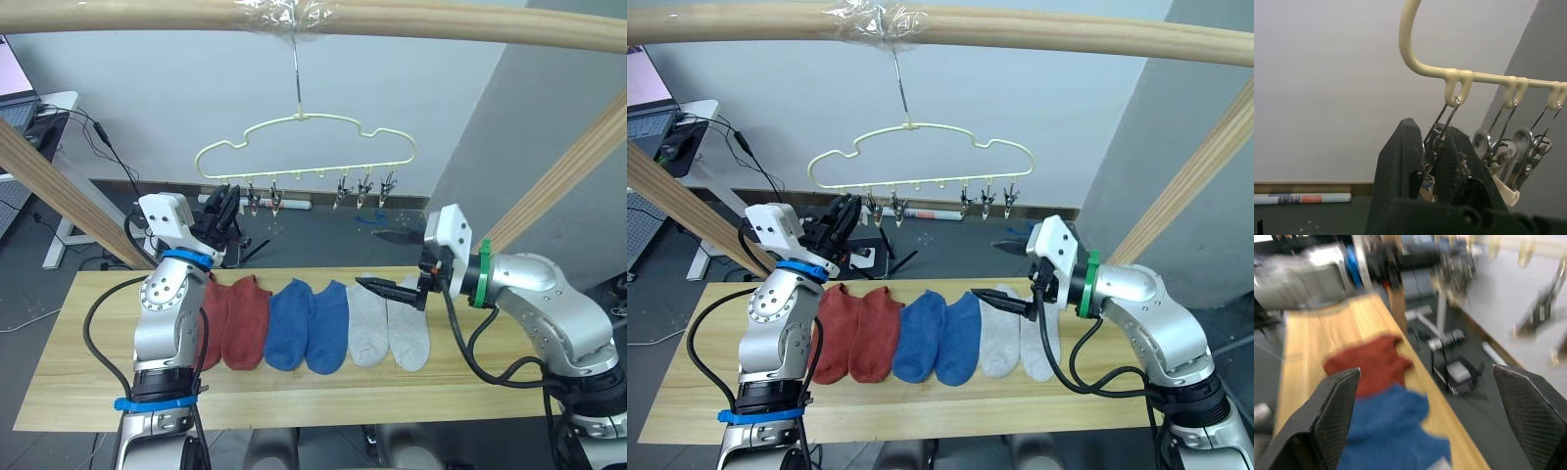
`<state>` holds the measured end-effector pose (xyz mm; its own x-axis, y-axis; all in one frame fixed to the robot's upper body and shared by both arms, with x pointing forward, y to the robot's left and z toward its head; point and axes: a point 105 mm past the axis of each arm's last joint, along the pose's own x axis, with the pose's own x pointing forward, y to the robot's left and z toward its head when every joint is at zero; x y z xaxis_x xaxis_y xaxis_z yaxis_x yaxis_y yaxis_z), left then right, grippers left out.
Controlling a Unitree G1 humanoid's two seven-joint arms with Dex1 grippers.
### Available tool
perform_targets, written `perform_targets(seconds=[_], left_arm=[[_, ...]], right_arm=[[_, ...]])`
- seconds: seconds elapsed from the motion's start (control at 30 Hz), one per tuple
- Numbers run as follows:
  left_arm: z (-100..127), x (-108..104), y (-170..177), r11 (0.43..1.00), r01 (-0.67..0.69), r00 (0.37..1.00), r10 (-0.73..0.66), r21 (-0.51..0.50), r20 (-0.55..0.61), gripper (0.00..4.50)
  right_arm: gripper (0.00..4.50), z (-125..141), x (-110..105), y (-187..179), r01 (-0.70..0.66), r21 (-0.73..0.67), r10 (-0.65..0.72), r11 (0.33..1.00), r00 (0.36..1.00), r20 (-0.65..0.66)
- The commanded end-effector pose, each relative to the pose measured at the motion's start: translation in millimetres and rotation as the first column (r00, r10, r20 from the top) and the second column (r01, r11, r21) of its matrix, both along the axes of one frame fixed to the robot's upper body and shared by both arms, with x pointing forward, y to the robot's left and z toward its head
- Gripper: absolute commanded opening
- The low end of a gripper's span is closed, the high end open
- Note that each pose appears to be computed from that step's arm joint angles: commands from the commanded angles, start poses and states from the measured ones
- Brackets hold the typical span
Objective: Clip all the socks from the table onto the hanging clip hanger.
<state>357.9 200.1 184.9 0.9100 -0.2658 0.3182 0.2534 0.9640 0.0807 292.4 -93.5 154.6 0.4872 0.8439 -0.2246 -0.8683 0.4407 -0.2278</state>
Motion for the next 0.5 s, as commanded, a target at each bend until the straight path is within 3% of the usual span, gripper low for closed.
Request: perform_targets(seconds=[0.03,0.27,0.5], left_arm=[[7.8,-6.5,-5.2,0.999,0.022,0.999,-0.023,0.045,0.024,0.34],[7.1,-8.8,-3.8,0.998,0.034,0.999,-0.034,0.057,0.003,0.34],[5.2,-9.7,-3.9,0.996,0.049,0.999,-0.048,0.068,-0.02,0.34]], right_arm=[[4.5,-22.7,15.7,-15.6,0.167,-0.049,-0.166,0.985,0.986,0.023],[4.5,-87.4,41.8,-41.9,0.467,-0.106,-0.474,0.878,0.879,-0.055],[4.5,-130.0,56.5,-53.5,0.594,-0.167,-0.615,0.787,0.775,-0.146]])
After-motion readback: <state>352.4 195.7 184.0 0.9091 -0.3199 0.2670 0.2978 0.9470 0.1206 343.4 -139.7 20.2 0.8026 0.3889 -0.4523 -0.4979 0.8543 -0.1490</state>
